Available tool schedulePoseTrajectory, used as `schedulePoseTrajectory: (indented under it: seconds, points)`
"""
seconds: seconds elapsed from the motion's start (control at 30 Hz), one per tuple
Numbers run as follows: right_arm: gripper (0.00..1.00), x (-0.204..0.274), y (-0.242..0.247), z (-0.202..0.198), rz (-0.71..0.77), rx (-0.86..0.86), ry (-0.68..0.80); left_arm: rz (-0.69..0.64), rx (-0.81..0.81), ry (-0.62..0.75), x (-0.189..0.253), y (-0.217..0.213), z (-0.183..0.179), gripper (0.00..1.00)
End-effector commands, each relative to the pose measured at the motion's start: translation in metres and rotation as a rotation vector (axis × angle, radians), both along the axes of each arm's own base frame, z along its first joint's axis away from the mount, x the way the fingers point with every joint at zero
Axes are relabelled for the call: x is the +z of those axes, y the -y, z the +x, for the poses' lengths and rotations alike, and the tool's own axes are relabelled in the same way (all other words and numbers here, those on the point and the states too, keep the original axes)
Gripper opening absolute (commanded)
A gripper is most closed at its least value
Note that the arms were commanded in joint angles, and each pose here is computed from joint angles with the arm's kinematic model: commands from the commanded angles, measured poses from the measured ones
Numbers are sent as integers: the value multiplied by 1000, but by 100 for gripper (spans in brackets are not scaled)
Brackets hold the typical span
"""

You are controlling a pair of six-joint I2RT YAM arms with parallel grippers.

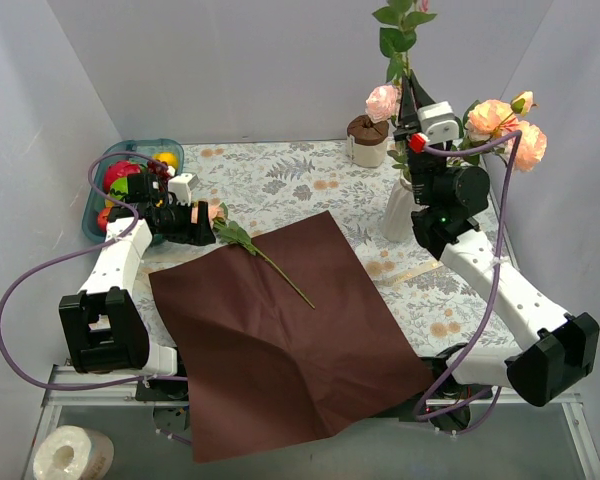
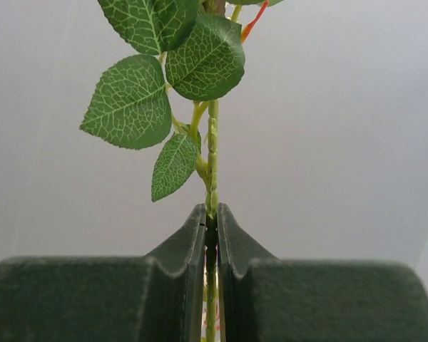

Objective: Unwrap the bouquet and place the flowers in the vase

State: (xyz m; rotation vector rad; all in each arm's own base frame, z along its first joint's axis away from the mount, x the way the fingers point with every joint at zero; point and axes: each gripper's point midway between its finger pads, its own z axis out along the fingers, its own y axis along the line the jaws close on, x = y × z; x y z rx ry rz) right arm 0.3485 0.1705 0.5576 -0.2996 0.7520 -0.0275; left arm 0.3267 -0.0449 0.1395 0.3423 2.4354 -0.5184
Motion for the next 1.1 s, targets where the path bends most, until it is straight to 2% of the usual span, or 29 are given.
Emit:
schedulePoseTrajectory:
  seconds: [0.0,0.33,1.07]
  points:
    - [1,19,37,-15,139,25,105,-13,-15,62,18,2,7,71]
    - [1,-38,55,9,187,63,15,-21,-14,64,20,1,19,71]
    - [1,-92,53,28,139,54,-8,12,-17,44,11,-4,18,71]
